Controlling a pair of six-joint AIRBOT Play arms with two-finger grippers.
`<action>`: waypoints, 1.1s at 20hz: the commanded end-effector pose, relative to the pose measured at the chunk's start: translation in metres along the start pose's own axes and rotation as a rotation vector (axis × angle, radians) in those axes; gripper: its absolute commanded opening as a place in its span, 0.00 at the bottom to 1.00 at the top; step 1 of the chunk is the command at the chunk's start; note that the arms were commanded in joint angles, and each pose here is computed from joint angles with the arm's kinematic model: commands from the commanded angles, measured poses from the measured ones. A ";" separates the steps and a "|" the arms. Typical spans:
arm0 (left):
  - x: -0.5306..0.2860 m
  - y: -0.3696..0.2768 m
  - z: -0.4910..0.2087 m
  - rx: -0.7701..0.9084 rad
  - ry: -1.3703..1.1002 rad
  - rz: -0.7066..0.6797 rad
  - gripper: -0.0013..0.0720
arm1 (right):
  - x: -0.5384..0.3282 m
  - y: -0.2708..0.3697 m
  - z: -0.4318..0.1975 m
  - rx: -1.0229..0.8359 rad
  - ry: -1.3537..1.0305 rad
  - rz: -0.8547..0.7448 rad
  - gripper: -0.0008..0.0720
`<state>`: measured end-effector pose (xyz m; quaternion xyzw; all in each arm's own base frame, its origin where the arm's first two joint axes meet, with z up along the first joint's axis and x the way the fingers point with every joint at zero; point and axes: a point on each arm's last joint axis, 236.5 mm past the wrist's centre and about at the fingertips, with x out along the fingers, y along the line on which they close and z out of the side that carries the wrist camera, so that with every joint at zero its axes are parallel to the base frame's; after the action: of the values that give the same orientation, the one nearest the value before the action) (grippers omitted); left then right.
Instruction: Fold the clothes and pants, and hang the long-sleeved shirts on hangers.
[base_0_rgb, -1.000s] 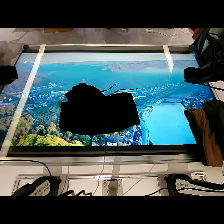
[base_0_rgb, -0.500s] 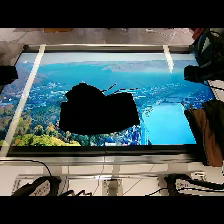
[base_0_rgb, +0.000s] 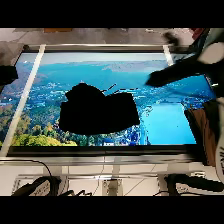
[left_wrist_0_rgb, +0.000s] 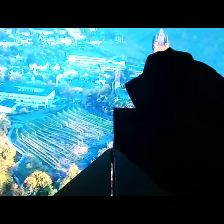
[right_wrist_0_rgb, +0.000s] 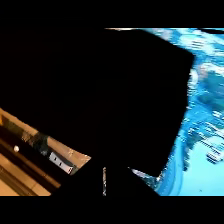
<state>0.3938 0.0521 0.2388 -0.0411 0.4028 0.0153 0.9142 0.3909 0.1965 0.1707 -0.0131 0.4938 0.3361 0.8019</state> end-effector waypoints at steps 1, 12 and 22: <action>0.006 0.002 0.000 -0.001 0.007 0.002 0.03 | 0.072 0.094 -0.025 -0.377 0.103 0.065 0.04; 0.050 0.007 -0.017 -0.018 0.127 -0.009 0.04 | 0.291 0.260 -0.064 -1.114 -0.101 0.064 0.50; 0.069 0.009 -0.023 -0.025 0.170 -0.013 0.04 | 0.333 0.264 -0.074 -1.079 -0.139 0.143 0.68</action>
<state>0.4213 0.0584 0.1749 -0.0555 0.4752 0.0106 0.8781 0.2858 0.5432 -0.0449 -0.3733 0.2058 0.5802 0.6940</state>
